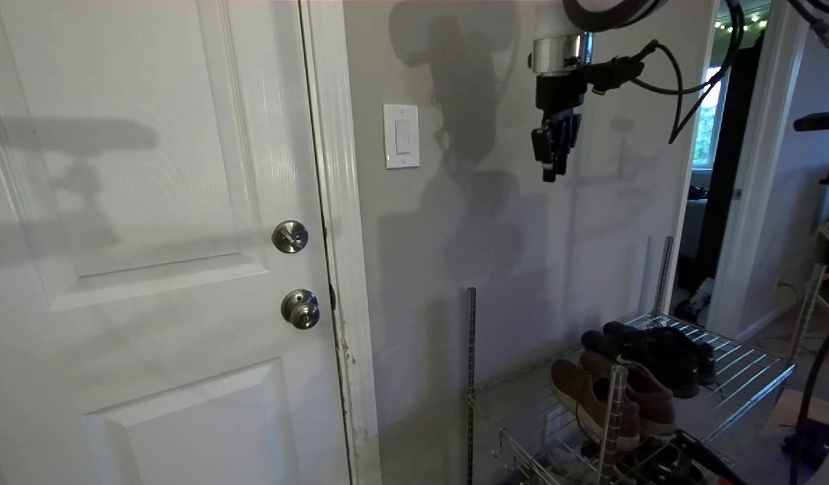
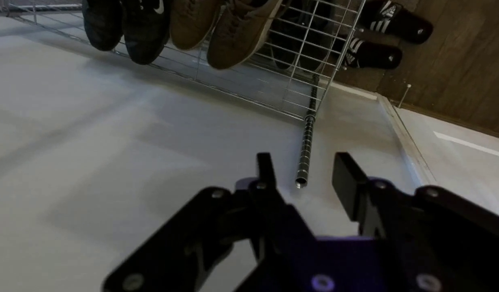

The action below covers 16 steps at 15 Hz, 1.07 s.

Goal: Switch on the light

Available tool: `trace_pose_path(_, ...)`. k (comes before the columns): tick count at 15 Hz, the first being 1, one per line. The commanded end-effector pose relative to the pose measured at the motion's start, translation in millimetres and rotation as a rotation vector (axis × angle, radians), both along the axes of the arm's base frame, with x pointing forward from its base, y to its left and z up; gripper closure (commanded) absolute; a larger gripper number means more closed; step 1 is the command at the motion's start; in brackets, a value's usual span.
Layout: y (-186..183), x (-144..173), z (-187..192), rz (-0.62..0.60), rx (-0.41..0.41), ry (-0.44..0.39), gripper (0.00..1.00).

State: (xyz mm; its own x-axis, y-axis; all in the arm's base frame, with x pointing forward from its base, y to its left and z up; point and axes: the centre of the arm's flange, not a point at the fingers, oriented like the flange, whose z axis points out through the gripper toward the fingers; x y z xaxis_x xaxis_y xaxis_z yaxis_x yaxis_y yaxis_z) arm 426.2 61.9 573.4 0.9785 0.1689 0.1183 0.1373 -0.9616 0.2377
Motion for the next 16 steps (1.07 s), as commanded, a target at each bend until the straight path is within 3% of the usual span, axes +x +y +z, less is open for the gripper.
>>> trace_pose_path(1, 7, 16, -18, 0.041, 0.013, -0.056, 0.87)
trace_pose_path(2, 10, 22, -23, 0.053, 0.017, -0.078, 0.92)
trace_pose_path(6, 16, 42, -38, 0.091, 0.034, -0.187, 1.00)
trace_pose_path(11, 25, 56, -43, 0.131, 0.067, -0.307, 0.94)
trace_pose_path(16, 37, 53, -36, 0.183, 0.095, -0.389, 0.96)
